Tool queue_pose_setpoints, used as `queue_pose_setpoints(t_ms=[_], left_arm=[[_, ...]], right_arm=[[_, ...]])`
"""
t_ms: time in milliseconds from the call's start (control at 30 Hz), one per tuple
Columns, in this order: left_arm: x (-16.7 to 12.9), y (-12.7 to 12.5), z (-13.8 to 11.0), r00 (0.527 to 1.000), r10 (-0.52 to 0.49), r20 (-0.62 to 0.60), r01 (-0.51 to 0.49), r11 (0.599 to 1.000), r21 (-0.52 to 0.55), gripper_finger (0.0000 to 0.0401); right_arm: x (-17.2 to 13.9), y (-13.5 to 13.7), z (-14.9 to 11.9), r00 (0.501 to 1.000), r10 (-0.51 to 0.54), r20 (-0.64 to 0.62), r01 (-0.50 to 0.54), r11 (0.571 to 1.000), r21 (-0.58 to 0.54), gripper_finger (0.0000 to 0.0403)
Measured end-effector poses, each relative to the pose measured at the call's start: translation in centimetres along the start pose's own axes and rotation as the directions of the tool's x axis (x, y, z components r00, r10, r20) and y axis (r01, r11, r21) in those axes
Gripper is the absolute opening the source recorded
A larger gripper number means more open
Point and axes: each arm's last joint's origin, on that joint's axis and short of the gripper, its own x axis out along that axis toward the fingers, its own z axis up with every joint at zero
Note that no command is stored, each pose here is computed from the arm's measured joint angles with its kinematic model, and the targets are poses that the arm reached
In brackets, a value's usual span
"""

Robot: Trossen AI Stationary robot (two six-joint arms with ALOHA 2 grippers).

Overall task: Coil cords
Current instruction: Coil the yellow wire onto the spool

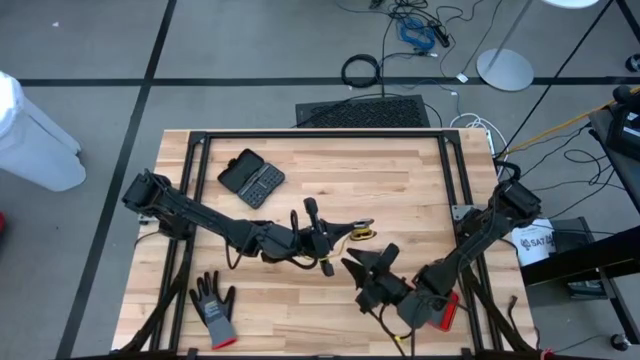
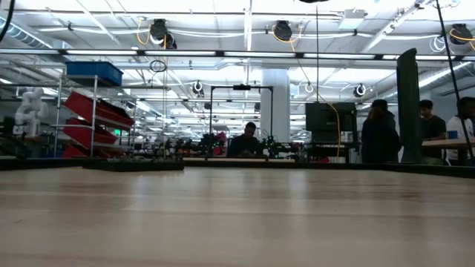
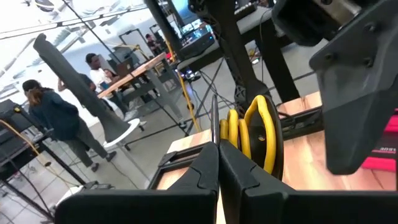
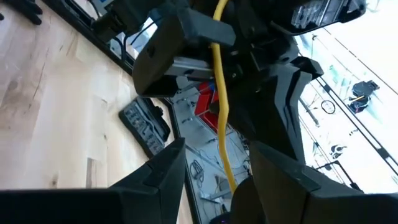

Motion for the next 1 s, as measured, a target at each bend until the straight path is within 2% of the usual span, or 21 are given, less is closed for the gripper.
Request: queue_pose_setpoints(t_ms=[367,533,733,1000], left_arm=[[0.3,0.0,-0.2,1.000,-0.011,0.019,0.012,1.000,-0.019,0.0000],[0.9,-0.4,-0.6,0.998,-0.034,0.048,0.037,0.997,-0.061,0.0000],[1.0,-0.4,-0.7,0.998,-0.029,0.056,0.032,0.998,-0.051,0.0000],[1.0,-0.4,-0.7,0.998,-0.029,0.056,0.032,0.998,-0.051,0.0000]], right_arm=[[0.6,-0.1,-0.1,1.000,-0.009,-0.014,0.009,1.000,-0.009,0.0161],[1.0,-0.2,-0.2,1.000,-0.016,-0.025,0.016,1.000,-0.009,0.0145],[1.0,-0.2,-0.2,1.000,-0.016,-0.024,0.016,1.000,-0.001,0.0127],[1.0,-0.1,-0.2,1.000,0.000,-0.009,0.000,1.000,0.025,0.0080]])
